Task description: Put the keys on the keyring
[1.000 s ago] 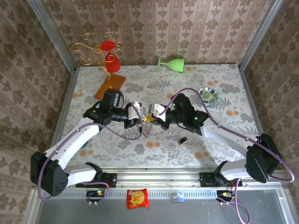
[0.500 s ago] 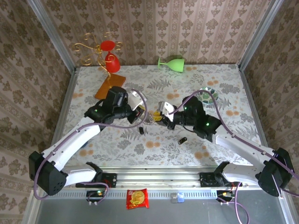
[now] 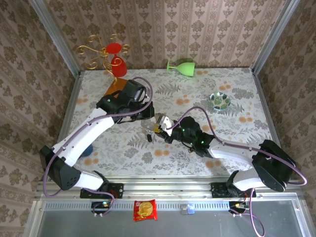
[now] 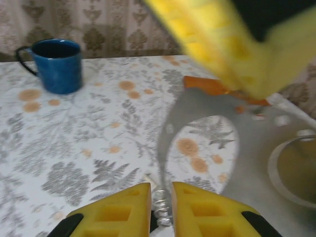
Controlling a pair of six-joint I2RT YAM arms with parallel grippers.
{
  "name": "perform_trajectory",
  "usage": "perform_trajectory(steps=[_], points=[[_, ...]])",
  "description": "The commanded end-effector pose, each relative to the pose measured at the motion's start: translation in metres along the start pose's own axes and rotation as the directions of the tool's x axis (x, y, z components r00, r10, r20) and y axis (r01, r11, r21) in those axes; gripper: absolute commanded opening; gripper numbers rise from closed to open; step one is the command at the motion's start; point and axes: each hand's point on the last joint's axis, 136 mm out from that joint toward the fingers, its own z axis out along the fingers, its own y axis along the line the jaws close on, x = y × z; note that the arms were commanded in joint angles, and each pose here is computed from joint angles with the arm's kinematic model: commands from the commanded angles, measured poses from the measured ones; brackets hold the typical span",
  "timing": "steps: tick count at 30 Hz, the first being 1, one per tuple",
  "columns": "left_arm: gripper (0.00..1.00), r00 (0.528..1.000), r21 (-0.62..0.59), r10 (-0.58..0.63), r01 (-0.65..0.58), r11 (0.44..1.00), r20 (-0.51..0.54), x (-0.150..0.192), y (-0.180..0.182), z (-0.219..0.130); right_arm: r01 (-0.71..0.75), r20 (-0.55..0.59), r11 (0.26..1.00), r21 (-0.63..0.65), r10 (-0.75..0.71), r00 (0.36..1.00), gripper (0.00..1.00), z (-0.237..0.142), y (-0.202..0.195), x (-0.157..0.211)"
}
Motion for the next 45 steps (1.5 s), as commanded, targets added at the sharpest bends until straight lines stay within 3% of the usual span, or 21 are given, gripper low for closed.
perform_trajectory(steps=[1, 8, 13, 24, 45], points=[[0.00, 0.959, -0.036, -0.257, 0.254, 0.966, -0.117, 0.022, 0.000, -0.009, 0.024, 0.137, 0.990, 0.141, -0.043, 0.990, 0.21, -0.001, -0.024, -0.027], [0.00, 0.846, -0.098, -0.481, 0.472, 0.876, -0.228, 0.042, 0.004, -0.009, 0.055, 0.179, 0.985, 0.165, -0.085, 0.980, 0.26, -0.001, -0.025, -0.027], [0.00, 0.788, -0.105, -0.572, 0.564, 0.819, -0.227, 0.044, 0.009, -0.011, 0.088, 0.208, 0.991, 0.103, -0.108, 0.972, 0.28, 0.000, -0.012, -0.028], [0.00, 0.761, -0.088, -0.615, 0.611, 0.787, -0.209, 0.038, 0.009, -0.016, 0.206, 0.179, 0.978, 0.036, -0.209, 0.961, 0.29, -0.007, 0.009, -0.015], [0.00, 0.707, -0.069, -0.678, 0.680, 0.730, -0.203, 0.040, 0.010, -0.014, 0.171, 0.270, 0.982, 0.077, -0.186, 0.945, 0.26, -0.004, 0.008, -0.043]])
